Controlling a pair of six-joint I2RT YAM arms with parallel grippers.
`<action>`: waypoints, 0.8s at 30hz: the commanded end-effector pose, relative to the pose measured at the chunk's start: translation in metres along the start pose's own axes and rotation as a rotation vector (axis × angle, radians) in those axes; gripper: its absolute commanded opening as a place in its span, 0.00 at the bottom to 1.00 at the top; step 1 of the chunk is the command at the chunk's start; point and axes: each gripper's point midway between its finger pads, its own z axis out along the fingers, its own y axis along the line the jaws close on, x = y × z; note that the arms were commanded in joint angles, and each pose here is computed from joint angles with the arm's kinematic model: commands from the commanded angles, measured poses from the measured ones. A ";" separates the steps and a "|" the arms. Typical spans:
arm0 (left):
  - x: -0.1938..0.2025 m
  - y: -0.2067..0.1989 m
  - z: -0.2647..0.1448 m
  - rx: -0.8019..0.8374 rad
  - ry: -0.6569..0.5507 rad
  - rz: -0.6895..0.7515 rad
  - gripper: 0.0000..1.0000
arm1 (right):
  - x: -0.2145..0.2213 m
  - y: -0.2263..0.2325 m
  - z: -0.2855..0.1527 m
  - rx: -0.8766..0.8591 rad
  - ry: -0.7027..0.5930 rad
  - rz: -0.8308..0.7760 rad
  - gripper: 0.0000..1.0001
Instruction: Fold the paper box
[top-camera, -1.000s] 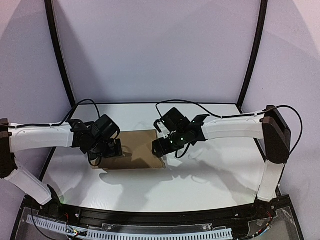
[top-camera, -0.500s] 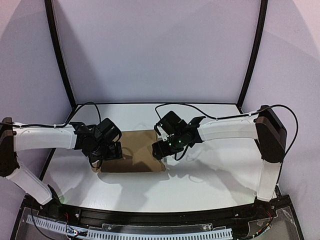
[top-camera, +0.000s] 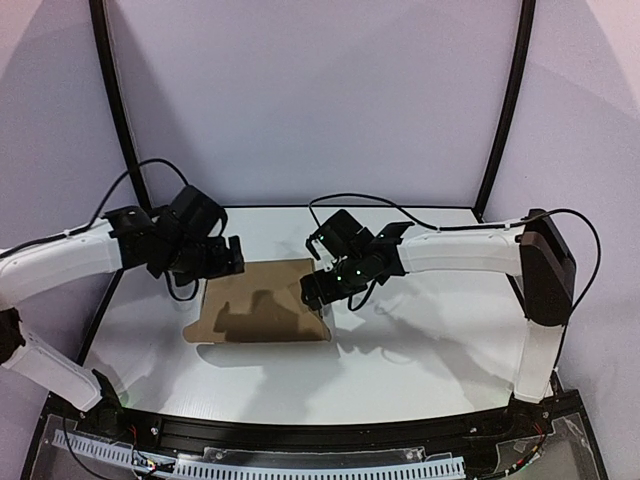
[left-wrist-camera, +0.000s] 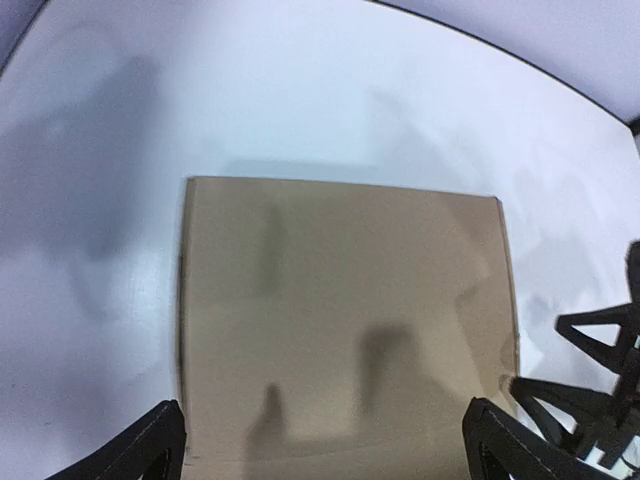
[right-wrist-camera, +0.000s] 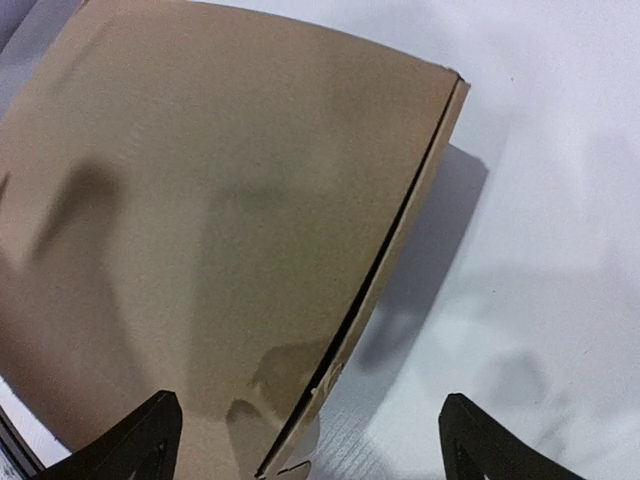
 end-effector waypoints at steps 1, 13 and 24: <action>0.007 0.049 -0.009 -0.169 0.023 0.015 0.99 | -0.020 0.001 -0.025 -0.027 -0.067 0.027 0.93; 0.071 0.071 0.050 -0.038 0.179 -0.131 0.95 | 0.004 0.001 0.002 -0.120 0.027 0.104 0.93; 0.124 0.104 0.088 -0.124 0.299 -0.197 0.53 | 0.052 -0.016 0.036 -0.050 0.157 0.153 0.82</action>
